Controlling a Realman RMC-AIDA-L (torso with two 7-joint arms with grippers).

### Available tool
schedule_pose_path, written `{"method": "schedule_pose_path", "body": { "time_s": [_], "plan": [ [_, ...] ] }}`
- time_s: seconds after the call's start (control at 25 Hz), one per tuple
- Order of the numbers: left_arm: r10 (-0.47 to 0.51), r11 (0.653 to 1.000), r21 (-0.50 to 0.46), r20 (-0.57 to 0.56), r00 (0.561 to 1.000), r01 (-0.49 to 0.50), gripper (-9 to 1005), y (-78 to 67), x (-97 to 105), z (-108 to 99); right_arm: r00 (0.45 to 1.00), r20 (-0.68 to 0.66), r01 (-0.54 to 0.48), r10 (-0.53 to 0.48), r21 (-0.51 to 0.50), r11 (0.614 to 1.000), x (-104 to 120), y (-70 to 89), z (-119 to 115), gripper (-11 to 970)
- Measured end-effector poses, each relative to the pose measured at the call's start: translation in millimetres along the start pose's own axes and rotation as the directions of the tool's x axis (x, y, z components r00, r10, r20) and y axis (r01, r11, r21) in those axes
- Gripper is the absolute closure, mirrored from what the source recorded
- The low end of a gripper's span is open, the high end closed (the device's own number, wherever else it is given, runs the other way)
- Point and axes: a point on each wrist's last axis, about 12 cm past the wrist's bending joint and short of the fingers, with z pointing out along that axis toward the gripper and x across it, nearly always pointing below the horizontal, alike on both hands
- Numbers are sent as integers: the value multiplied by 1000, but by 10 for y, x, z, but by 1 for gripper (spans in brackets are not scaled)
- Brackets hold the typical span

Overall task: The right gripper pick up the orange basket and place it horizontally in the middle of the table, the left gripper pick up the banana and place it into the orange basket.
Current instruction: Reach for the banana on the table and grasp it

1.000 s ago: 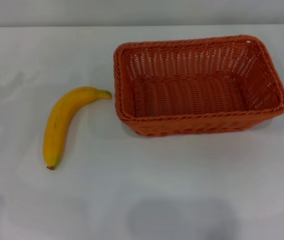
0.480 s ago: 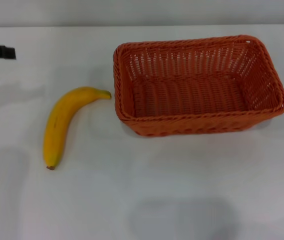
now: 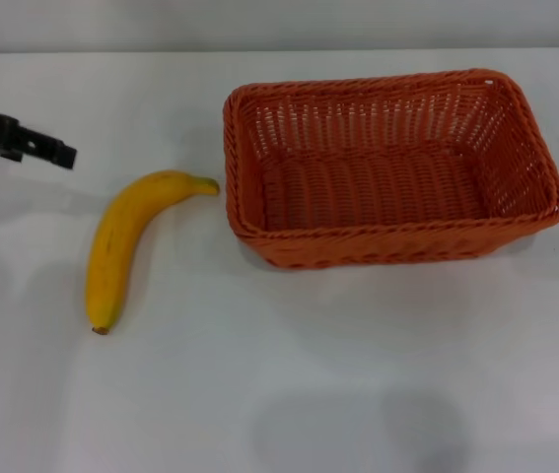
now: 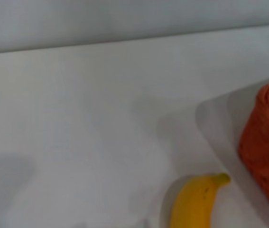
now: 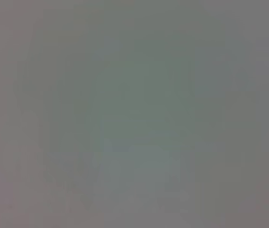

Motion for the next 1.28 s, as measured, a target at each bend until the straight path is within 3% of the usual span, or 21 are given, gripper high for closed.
{"method": "schedule_pose_path", "body": {
  "time_s": [0.44, 1.28],
  "plan": [
    [68, 997, -35, -118, 991, -72, 116, -213, -68, 581, 1000, 2, -3, 3, 0, 1000, 2, 0, -8, 239],
    [96, 992, -65, -162, 982, -108, 134, -292, 1, 907, 1000, 4, -31, 31, 26, 999, 4, 6, 5, 239]
  ]
}}
